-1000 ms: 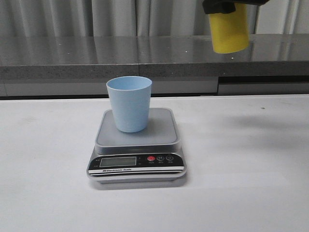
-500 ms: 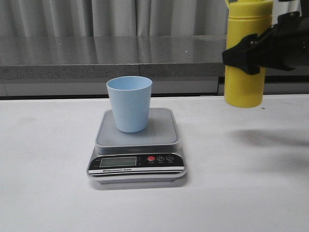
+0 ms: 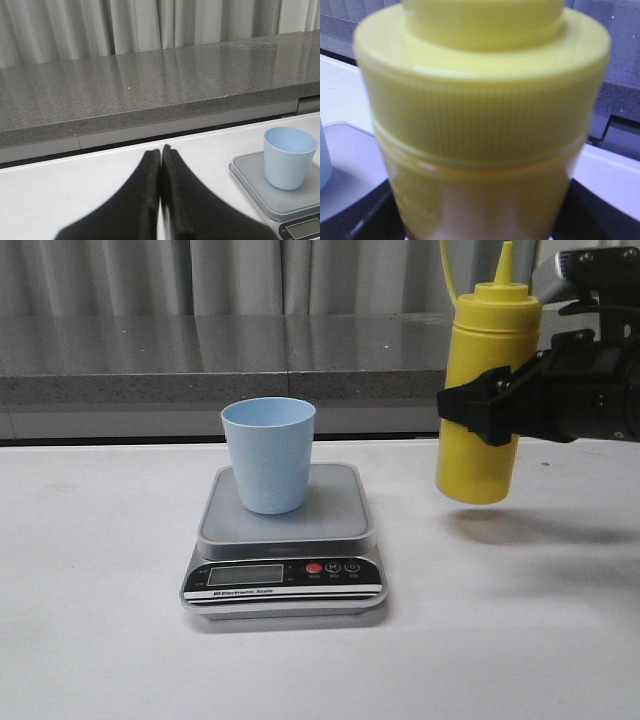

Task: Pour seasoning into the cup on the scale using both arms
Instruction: 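Lower the yellow bottle onto the table beside the scale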

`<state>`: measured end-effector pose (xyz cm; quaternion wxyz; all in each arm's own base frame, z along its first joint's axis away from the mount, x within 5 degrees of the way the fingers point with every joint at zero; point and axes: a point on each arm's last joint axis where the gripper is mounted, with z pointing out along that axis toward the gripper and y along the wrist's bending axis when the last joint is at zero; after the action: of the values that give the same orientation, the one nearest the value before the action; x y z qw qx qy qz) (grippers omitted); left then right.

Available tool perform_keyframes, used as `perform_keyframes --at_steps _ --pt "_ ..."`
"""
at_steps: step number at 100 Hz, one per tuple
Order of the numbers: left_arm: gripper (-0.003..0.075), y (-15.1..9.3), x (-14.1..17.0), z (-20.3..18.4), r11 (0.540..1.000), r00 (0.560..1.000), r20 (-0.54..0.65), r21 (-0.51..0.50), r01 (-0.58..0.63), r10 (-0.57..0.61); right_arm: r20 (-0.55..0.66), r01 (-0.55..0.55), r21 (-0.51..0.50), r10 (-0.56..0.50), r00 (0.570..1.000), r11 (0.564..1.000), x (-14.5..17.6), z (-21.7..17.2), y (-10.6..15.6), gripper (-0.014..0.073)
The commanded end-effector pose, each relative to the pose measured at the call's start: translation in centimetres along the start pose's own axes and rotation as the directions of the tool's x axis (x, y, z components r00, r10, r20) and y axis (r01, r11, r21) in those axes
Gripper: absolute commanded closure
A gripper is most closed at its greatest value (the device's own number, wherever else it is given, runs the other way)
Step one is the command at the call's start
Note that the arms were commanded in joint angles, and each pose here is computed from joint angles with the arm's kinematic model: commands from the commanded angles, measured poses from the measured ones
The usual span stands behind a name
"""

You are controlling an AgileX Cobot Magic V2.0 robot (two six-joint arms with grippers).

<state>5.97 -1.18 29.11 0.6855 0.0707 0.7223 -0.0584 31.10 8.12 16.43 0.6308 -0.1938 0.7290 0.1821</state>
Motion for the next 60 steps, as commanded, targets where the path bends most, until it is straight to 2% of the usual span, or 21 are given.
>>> perform_keyframes --at_steps 1,23,60 --pt "0.0738 0.1 -1.4 -0.1 1.000 0.996 0.092 -0.008 0.007 -0.007 0.149 0.012 -0.006 -0.011 0.989 1.000 -1.8 0.1 -0.2 0.0372" --pt "0.0738 0.1 -1.4 -0.1 1.000 0.996 0.092 -0.008 0.007 -0.007 0.121 0.009 -0.010 -0.007 0.993 1.000 -0.4 0.5 -0.3 0.0372" --pt "0.0738 0.1 -1.4 -0.1 1.000 0.996 0.092 -0.008 0.007 -0.007 0.098 0.031 -0.015 -0.029 0.995 0.999 -0.1 0.6 -0.2 0.0372"
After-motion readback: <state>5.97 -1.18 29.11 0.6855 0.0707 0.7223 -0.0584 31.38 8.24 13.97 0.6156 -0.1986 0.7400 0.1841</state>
